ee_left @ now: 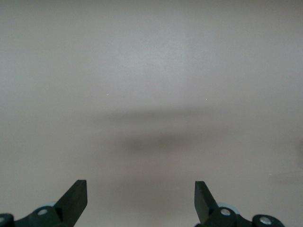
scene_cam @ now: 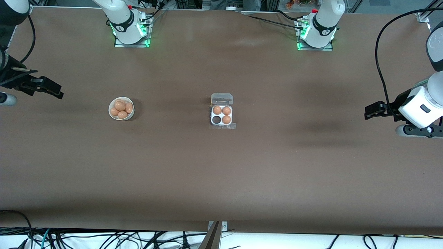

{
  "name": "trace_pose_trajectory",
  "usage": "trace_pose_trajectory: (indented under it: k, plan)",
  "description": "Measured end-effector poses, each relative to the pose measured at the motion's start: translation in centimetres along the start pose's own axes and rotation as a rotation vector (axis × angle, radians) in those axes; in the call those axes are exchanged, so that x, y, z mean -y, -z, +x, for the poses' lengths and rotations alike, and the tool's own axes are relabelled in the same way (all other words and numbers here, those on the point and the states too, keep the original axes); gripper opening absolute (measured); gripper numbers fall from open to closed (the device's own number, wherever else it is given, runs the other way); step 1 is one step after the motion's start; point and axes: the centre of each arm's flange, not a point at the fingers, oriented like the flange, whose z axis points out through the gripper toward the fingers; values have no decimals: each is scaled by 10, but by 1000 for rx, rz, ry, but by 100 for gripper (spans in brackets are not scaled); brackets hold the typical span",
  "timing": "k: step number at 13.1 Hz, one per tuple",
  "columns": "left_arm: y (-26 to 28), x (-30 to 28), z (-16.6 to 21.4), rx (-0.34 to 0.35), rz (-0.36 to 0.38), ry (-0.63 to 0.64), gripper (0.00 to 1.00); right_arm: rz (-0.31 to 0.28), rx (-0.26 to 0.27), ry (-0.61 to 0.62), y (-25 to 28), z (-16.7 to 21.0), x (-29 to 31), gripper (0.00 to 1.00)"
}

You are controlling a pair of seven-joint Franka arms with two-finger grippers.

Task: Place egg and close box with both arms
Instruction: 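Move the right gripper over the white bowl of brown eggs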

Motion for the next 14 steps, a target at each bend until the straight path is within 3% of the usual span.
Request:
trace_pose_trajectory:
  k: [4, 5, 8, 14]
  plan:
    - [0, 0, 0, 1, 0, 0, 100, -22, 122, 56, -77, 19, 37, 100]
    - [-1, 0, 0, 1, 0, 0, 100, -24, 126, 68, -99, 23, 45, 100]
    - [-1, 0, 0, 1, 0, 0, 100, -19, 85, 82, -169, 18, 52, 100]
    - [-1, 0, 0, 1, 0, 0, 100, -1, 21, 114, -262, -43, 59, 100]
